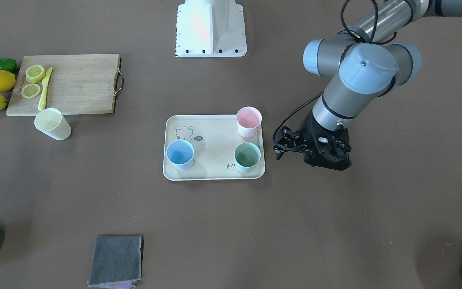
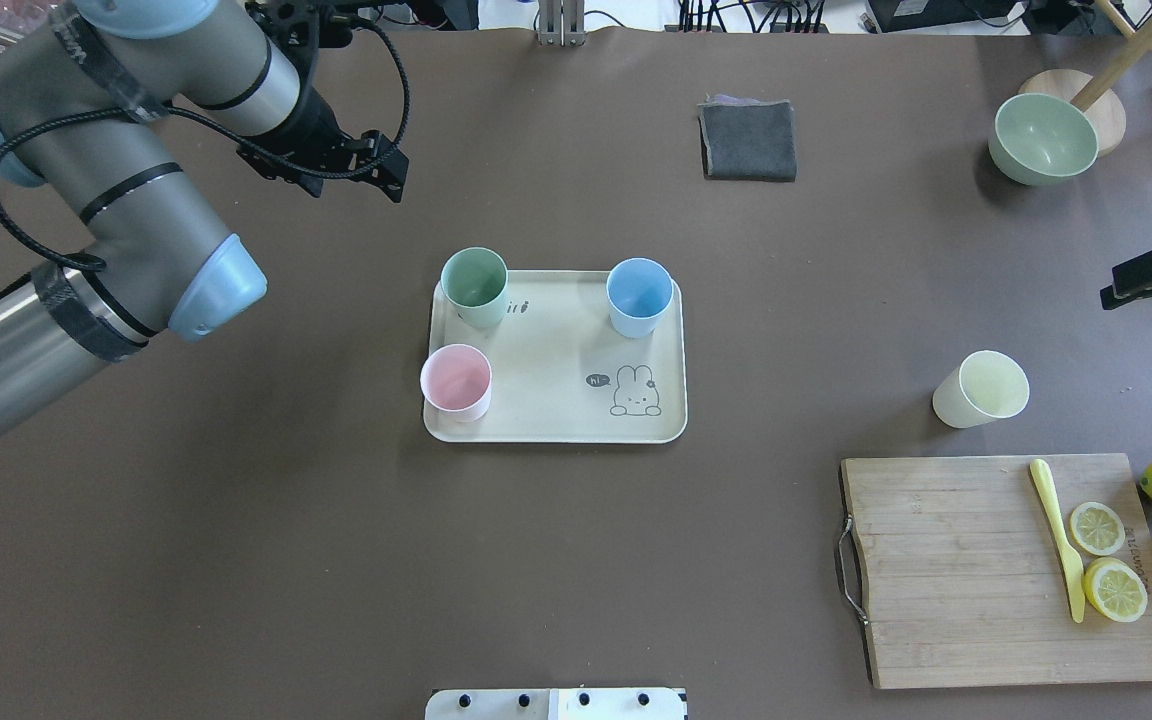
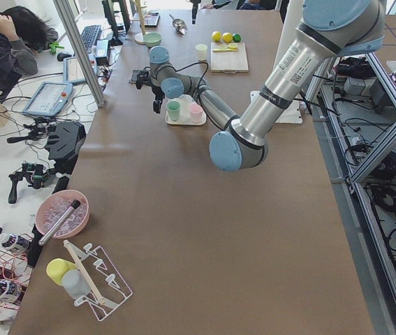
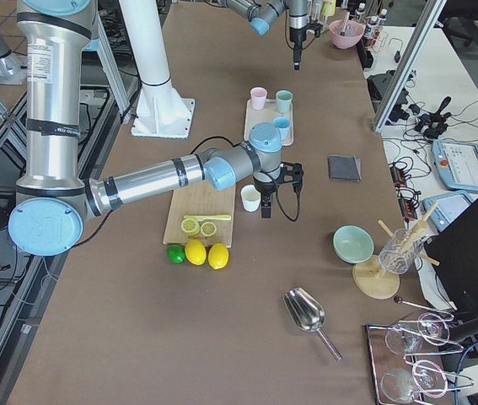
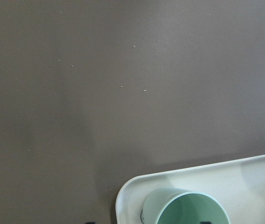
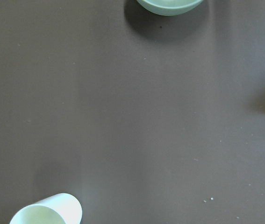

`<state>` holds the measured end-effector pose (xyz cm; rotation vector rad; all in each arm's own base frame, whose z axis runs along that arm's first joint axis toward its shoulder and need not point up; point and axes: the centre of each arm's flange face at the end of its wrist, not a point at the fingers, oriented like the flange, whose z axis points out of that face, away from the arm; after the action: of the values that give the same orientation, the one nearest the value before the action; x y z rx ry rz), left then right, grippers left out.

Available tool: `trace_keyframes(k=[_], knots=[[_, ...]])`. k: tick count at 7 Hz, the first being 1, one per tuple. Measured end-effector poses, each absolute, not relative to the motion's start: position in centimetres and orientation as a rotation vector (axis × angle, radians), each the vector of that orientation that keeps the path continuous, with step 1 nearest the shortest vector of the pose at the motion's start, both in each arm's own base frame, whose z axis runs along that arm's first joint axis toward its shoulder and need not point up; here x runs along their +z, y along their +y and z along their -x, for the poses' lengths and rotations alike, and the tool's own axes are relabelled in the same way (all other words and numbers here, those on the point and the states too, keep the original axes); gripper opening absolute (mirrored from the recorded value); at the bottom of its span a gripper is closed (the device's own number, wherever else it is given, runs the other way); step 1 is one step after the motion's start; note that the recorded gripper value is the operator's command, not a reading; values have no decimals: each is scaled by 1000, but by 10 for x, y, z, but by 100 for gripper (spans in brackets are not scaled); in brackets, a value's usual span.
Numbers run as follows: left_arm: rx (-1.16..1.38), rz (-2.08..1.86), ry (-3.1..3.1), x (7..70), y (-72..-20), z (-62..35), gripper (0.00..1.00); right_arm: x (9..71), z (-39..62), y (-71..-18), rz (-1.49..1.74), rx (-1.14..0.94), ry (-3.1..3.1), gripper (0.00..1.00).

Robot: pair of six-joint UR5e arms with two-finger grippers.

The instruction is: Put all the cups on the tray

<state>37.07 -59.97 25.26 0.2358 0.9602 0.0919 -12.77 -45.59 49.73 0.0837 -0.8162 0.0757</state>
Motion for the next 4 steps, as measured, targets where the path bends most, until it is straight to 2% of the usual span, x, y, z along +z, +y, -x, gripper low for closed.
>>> trace_keyframes(k=[4], knots=[[96,-245,942,266,-605,-354,98,519,217,-429,-99,95,-787,100]])
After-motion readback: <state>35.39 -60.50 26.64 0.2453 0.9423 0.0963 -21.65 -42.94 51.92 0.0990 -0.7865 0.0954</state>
